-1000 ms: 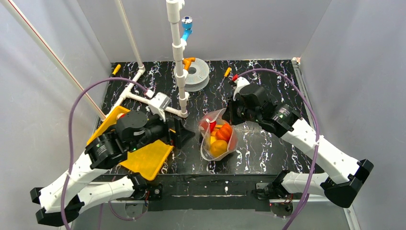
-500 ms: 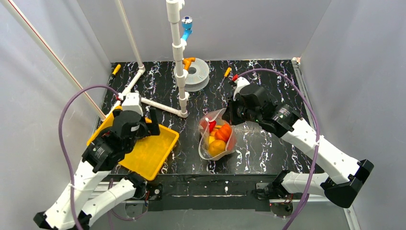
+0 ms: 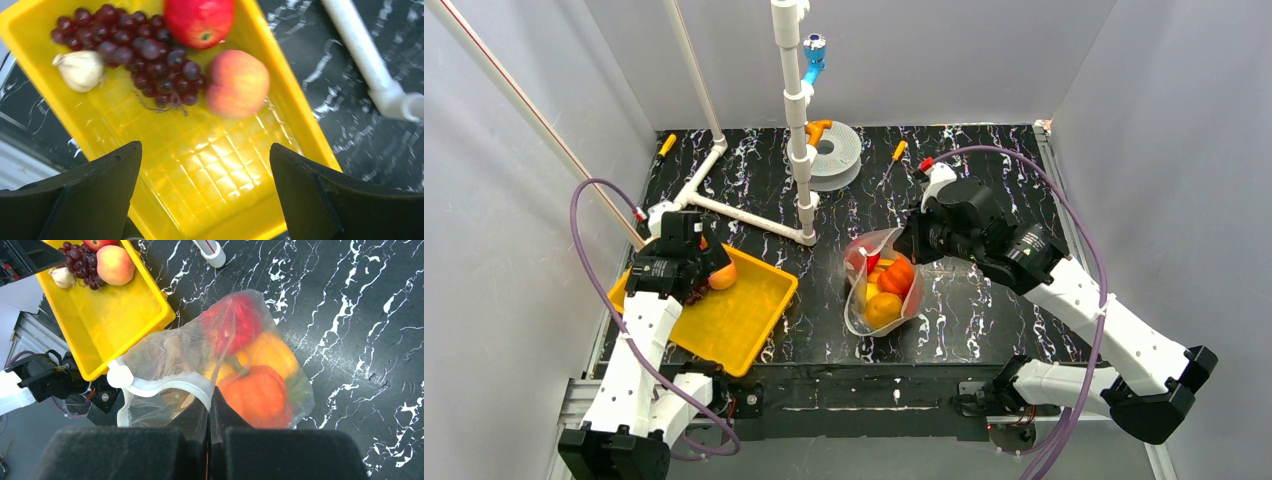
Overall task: Place the food in the zip-top bag and seal the zipper
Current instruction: Pick up the fake vegetable from the bin.
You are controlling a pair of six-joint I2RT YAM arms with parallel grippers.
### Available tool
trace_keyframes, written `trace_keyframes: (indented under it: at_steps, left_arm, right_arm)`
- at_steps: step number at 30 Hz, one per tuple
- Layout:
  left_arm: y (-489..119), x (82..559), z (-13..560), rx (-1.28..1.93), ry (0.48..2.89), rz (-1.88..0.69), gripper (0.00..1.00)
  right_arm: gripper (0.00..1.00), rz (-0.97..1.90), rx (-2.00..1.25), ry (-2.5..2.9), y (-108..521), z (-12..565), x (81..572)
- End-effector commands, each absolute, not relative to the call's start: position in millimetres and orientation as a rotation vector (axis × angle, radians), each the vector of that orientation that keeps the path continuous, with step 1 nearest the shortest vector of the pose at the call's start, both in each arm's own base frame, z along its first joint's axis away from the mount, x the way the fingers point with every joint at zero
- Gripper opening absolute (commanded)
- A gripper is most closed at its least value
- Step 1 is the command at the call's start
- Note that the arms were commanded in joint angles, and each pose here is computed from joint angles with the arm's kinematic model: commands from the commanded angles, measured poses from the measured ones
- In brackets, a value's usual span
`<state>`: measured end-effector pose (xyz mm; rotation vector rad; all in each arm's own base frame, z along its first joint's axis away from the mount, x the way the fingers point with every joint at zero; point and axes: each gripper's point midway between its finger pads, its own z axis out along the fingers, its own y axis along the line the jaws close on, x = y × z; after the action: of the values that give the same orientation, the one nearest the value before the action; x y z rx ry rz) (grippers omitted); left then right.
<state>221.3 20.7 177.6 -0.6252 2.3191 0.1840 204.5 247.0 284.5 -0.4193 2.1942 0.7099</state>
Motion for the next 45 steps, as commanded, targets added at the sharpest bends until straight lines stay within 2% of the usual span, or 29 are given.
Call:
trace_keyframes:
  at_steps: [1,7,10,16,18,24,33,36,40,45]
  left_arm:
    - [60.0,210.2,172.3,-0.863,2.192,0.392,1.0]
    - [113.8,197.7,163.0,-0.991,2.033,0.713,0.99]
    - [134.0,190.3,145.0,-1.142,2.044,0.765,0.99]
    - [158.3,189.8,120.3,-1.341,2.057,0.837,0.75]
    - [164.2,192.8,110.2,-1.357,2.076,0.888,0.7]
    - [178.1,204.6,96.4,-1.369,2.124,0.954,0.69]
    - [188.1,219.8,73.7,-1.423,2.197,0.914,0.7]
    - [188.1,213.8,65.9,-1.458,2.195,0.927,0.65]
    - [187.6,211.4,64.5,-1.486,2.194,0.917,0.43]
    - [191.4,211.8,67.7,-1.476,2.185,0.943,0.4]
  right_arm:
    - [0.01,0.742,-0.386,2.133,248.3,299.0,208.0]
    - [0.01,0.752,-0.404,2.129,252.5,298.7,209.1]
    - [0.01,0.747,-0.41,2.124,251.9,298.6,209.3]
    - [0.01,0.754,-0.418,2.11,251.0,300.7,207.7]
    - [0.01,0.755,-0.418,2.107,250.8,302.1,207.7]
    - [0.01,0.736,-0.424,2.099,249.8,304.0,210.4]
    - [0.01,0.72,-0.437,2.116,253.8,299.9,214.5]
    - [0.01,0.714,-0.435,2.114,253.4,299.8,215.6]
    - [0.01,0.714,-0.441,2.121,255.1,299.3,216.1]
    - [0.01,0.726,-0.448,2.126,258.8,298.4,216.3]
